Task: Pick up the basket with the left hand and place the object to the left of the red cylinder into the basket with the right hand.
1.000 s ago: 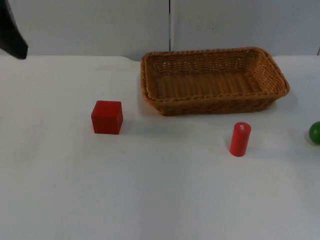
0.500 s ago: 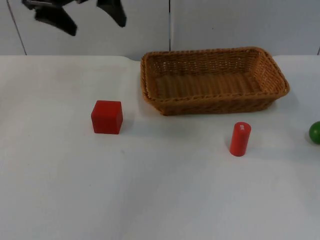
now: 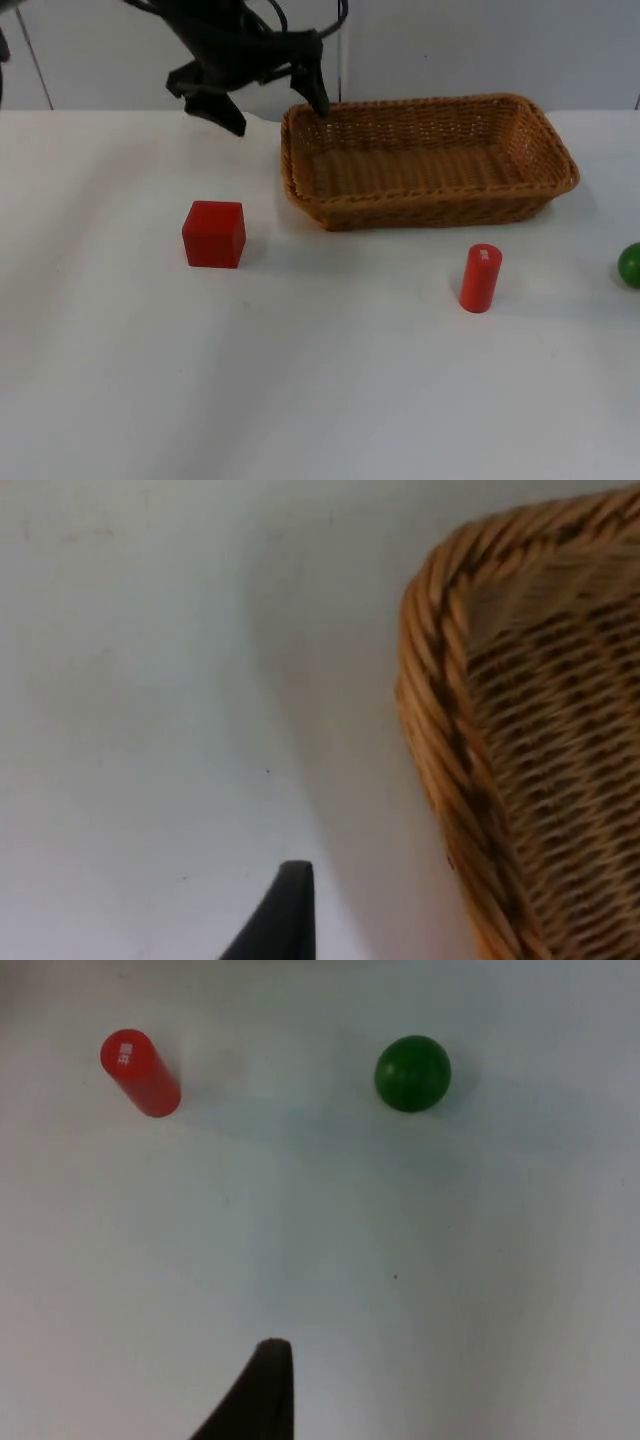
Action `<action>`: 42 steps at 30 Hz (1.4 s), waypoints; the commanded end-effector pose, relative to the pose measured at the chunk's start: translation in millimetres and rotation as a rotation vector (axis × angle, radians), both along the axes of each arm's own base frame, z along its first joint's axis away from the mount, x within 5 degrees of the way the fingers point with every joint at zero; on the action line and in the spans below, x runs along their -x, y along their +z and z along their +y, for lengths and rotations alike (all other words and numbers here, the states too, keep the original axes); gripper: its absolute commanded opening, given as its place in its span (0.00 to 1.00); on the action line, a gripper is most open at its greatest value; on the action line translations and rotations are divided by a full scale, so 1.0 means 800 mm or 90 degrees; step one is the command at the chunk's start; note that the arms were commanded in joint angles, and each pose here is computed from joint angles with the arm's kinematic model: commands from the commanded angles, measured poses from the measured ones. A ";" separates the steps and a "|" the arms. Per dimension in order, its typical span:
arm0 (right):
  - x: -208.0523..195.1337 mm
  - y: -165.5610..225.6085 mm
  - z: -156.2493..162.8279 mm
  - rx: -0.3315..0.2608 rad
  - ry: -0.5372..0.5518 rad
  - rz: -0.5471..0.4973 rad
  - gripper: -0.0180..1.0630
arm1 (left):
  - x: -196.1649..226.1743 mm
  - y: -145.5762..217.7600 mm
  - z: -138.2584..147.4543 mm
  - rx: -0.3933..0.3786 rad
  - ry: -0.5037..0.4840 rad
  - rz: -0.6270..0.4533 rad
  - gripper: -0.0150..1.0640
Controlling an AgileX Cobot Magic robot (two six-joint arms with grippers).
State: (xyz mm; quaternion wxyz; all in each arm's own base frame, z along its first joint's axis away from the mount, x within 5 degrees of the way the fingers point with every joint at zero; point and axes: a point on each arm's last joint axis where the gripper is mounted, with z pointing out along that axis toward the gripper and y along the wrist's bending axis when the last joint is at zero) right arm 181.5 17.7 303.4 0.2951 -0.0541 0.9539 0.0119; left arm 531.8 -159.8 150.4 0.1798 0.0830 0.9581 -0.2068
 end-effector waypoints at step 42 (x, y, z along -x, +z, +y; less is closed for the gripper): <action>-0.001 0.003 -0.001 0.000 -0.002 -0.010 0.99 | -0.009 -0.050 -0.051 0.130 0.100 0.002 0.01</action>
